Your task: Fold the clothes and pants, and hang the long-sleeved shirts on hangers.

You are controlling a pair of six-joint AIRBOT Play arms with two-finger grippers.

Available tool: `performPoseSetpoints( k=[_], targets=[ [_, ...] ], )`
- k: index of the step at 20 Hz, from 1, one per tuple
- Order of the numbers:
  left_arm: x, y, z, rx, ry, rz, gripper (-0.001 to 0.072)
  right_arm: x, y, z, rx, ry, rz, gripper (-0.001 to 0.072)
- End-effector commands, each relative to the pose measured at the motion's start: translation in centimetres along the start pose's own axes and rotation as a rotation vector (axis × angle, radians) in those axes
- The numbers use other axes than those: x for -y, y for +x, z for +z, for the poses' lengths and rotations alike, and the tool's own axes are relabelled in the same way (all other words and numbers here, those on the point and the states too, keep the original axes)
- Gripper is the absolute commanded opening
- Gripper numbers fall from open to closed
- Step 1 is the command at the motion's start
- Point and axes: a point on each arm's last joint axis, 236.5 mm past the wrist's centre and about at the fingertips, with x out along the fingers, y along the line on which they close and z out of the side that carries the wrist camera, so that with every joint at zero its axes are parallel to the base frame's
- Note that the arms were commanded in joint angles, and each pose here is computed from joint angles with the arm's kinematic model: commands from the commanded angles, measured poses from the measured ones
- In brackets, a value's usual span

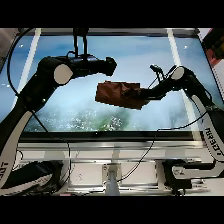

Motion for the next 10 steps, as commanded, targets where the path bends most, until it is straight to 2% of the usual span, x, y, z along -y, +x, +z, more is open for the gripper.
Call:
performPoseSetpoints(
  k=[1, 3, 6, 8, 10],
  targets=[
    [0.0, 0.0, 0.0, 0.001, 0.0, -0.001, 0.0683, 1.0, 1.2, 1.5, 0.048, 0.043, -0.129, 0.0703],
    [0.0, 0.0, 0.0, 0.0, 0.0, -0.001, 0.0683, 3.1, 1.8, 2.8, 0.098, 0.155, -0.175, 0.07],
    [0.0, 0.0, 0.0, 0.0, 0.001, 0.0, 0.0683, 6.6, 1.4, 4.1, 0.165, 0.363, -0.155, 0.0694],
    [0.0, 0.0, 0.0, 0.0, 0.001, 0.0, 0.0683, 8.7, 0.5, 4.4, 0.195, 0.502, -0.076, 0.0687],
    [0.0, 0.0, 0.0, 0.0, 0.001, 0.0, 0.0683, 8.6, 0.0, 4.6, 0.188, 0.615, 0.117, 0.0685]
  ],
)
